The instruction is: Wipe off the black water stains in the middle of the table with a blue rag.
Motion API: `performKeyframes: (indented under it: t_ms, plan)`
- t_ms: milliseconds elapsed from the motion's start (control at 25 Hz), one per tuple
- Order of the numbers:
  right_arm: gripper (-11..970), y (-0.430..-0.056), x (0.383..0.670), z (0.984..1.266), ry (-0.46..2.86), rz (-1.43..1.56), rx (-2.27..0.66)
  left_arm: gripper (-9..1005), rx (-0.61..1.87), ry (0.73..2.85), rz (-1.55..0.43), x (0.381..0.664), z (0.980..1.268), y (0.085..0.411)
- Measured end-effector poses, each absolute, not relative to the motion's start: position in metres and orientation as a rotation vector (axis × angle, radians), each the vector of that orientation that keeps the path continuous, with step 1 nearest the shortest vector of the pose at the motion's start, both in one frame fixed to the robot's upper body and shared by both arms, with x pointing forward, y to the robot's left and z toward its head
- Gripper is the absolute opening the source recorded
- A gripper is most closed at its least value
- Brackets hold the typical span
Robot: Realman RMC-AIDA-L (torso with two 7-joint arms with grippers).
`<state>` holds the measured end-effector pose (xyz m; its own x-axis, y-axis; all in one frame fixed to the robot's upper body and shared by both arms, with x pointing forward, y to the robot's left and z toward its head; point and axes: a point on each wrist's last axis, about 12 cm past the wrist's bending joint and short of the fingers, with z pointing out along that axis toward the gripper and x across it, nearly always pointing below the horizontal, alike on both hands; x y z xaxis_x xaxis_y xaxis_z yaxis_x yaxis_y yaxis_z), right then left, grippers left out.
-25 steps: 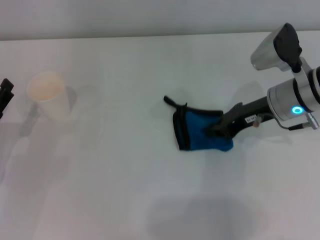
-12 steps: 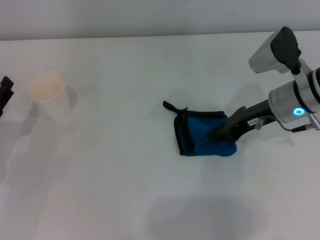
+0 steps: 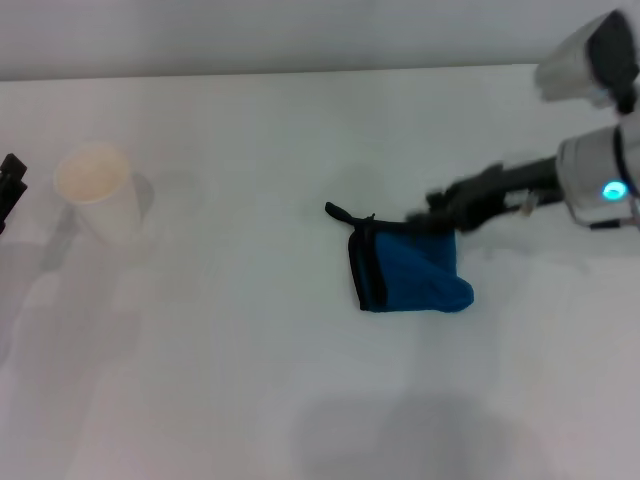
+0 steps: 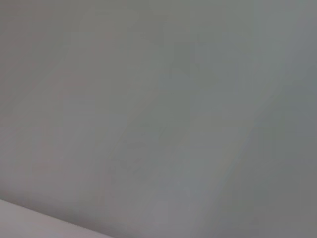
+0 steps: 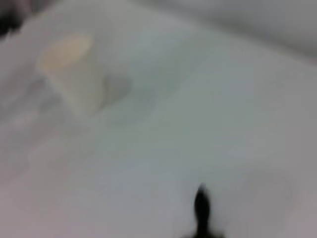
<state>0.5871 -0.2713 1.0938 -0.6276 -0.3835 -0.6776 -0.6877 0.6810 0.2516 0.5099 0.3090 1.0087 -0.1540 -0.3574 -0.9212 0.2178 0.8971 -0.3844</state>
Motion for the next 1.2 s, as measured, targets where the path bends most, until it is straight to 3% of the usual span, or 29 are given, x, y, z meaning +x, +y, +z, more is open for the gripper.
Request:
performKeyframes:
  t_ms: [160,280,480,840,1000,1200]
  plan:
    - [368,-0.288,0.592,1.106,2.091,0.794,-0.576,860,-0.112,1.661,-0.498,0.51,1.008,0.309]
    - [611,-0.301,0.594,1.117,1.825,0.879,-0.369,860,-0.14,1.673,-0.475,0.51,1.005,0.312]
    - [733,-0.34,0.581,1.109,1.5,0.778,-0.018,861,-0.161,1.662,-0.454,0.51,1.005,0.314]
    - [733,-0.369,0.544,1.046,1.518,0.09,0.027,867,-0.18,1.636,-0.393,0.511,1.006,0.316]
    - [733,-0.376,0.537,1.026,1.631,0.016,0.14,868,-0.214,1.619,-0.383,0.515,1.009,0.318]
    - [733,-0.374,0.538,1.024,1.642,0.027,0.144,869,-0.232,1.611,-0.383,0.518,1.01,0.317]
